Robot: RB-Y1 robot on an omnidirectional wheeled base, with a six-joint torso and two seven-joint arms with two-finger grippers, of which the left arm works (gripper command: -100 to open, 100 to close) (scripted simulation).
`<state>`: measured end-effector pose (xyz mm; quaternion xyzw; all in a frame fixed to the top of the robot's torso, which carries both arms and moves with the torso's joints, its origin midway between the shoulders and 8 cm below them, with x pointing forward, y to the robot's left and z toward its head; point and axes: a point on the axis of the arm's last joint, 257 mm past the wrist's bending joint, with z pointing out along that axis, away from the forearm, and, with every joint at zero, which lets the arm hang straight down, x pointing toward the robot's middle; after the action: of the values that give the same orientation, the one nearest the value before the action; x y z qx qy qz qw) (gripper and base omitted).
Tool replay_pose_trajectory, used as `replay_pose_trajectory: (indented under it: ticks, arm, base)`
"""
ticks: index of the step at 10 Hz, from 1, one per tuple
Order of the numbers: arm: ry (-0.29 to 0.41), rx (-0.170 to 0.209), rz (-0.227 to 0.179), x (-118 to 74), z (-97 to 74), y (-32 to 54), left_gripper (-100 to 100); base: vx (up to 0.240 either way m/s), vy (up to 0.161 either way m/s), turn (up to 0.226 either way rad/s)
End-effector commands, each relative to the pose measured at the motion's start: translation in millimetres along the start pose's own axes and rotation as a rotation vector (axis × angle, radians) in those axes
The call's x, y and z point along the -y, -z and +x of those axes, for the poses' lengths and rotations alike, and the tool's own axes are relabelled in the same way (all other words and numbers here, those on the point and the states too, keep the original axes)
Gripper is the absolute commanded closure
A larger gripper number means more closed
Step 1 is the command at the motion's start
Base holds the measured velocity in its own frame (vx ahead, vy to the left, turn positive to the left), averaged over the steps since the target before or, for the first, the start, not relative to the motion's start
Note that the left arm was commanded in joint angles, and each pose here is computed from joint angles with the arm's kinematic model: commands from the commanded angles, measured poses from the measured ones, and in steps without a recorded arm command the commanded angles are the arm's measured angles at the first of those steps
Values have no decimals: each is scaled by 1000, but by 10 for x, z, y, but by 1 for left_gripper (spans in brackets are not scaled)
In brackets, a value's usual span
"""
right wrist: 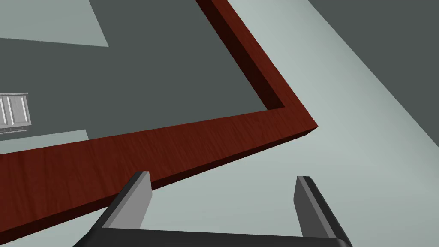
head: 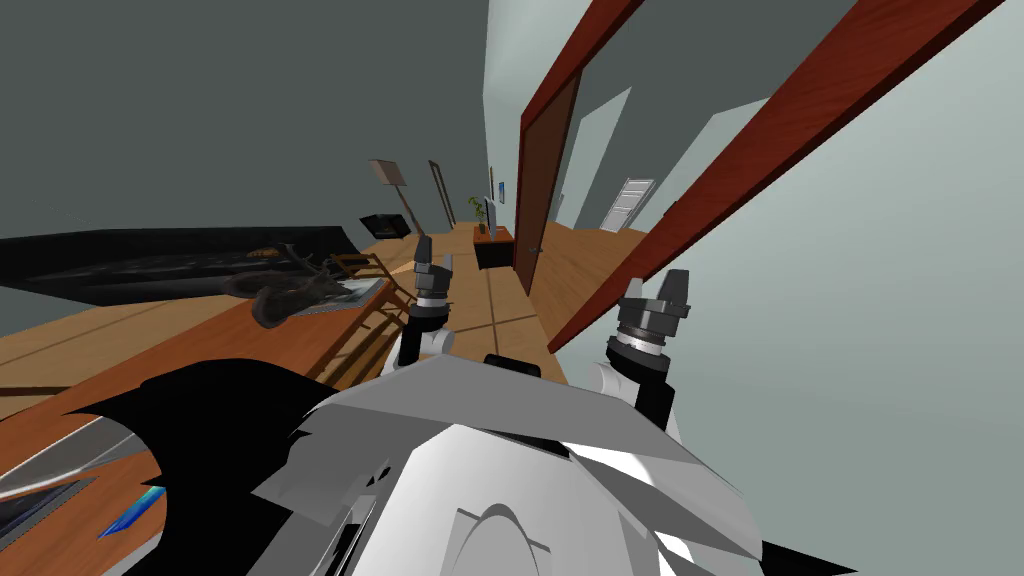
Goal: Push the door open
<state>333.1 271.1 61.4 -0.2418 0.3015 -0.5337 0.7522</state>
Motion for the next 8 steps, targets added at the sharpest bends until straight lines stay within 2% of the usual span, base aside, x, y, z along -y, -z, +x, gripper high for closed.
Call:
replay_pose_trajectory:
  ticks: [1,8]
  arm:
    - [13,-13,-11,-94,63,14,-100]
    - [68,-61,-59,-473,323,89,-100]
  base:
    - [74,24,-82]
    - [140,42,-68]
